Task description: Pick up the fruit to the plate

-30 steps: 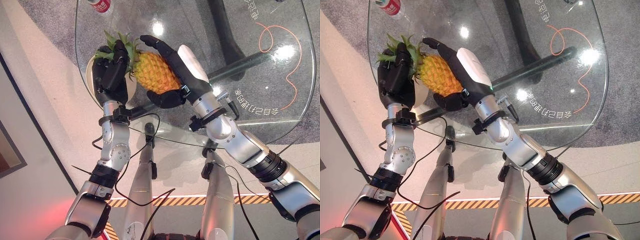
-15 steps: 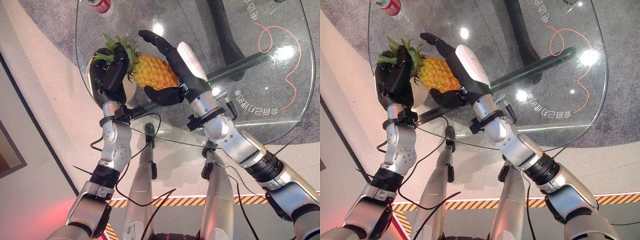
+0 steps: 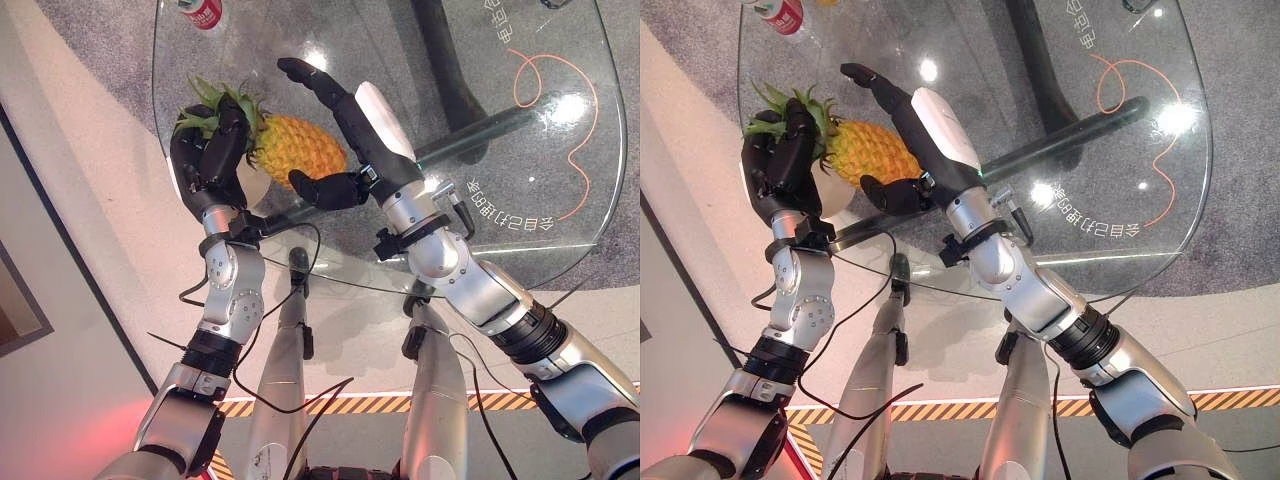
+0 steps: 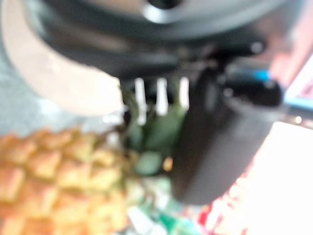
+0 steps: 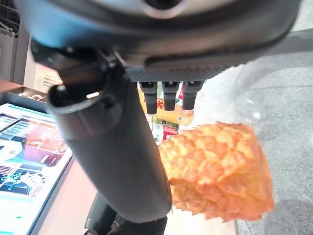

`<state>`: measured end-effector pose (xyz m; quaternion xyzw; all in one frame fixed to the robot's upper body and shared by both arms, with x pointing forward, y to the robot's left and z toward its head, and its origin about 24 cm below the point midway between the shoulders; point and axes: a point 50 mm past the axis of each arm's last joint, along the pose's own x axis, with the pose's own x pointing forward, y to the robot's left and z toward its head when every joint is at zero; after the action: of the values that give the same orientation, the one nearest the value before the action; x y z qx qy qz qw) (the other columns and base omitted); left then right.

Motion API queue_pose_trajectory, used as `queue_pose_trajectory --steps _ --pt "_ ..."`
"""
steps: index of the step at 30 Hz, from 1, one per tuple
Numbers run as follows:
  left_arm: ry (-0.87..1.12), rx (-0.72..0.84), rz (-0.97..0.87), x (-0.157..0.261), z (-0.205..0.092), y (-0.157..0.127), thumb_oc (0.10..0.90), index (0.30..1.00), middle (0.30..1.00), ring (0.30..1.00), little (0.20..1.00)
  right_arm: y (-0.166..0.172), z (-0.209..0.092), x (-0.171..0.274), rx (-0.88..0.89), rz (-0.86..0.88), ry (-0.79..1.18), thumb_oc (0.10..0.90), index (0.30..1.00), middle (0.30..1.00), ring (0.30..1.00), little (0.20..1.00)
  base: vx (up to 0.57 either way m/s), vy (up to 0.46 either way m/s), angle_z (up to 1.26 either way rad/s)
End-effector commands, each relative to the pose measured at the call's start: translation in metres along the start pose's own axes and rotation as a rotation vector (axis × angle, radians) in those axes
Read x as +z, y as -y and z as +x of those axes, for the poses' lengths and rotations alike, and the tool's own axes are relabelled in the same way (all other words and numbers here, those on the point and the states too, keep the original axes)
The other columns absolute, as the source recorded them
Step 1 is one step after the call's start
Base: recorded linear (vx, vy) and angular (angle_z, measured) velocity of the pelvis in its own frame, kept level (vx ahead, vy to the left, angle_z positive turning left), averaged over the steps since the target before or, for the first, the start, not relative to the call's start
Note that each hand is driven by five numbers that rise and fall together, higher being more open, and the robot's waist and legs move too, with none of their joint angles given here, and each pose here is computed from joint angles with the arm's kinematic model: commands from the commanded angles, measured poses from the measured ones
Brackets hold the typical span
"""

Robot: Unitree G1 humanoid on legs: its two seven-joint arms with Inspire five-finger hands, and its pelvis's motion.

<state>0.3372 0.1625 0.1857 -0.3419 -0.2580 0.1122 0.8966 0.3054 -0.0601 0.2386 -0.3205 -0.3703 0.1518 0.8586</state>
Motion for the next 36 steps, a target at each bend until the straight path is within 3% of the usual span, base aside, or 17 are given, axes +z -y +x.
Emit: queue_pose_trajectory --steps 1,18,36 --pt "0.326 -0.165 -0.109 0.056 0.011 0.043 0.1 0.3 0.3 0.3 0.2 0.027 0.013 0.074 -0.131 0.053 0.383 0.8 0.9 0.9 0.9 0.9 0.0 0.0 0.0" --pt "0.4 -0.134 -0.155 0.068 0.011 0.042 0.1 0.3 0.3 0.3 0.2 0.031 0.012 0.072 -0.197 0.071 0.378 0.8 0.9 0.9 0.9 0.9 0.0 0.0 0.0" --pt "0.508 -0.05 -0.149 0.082 0.01 0.033 0.1 0.3 0.3 0.3 0.2 0.053 -0.002 0.056 -0.402 0.102 0.354 0.8 0.9 0.9 0.9 0.9 0.0 0.0 0.0"
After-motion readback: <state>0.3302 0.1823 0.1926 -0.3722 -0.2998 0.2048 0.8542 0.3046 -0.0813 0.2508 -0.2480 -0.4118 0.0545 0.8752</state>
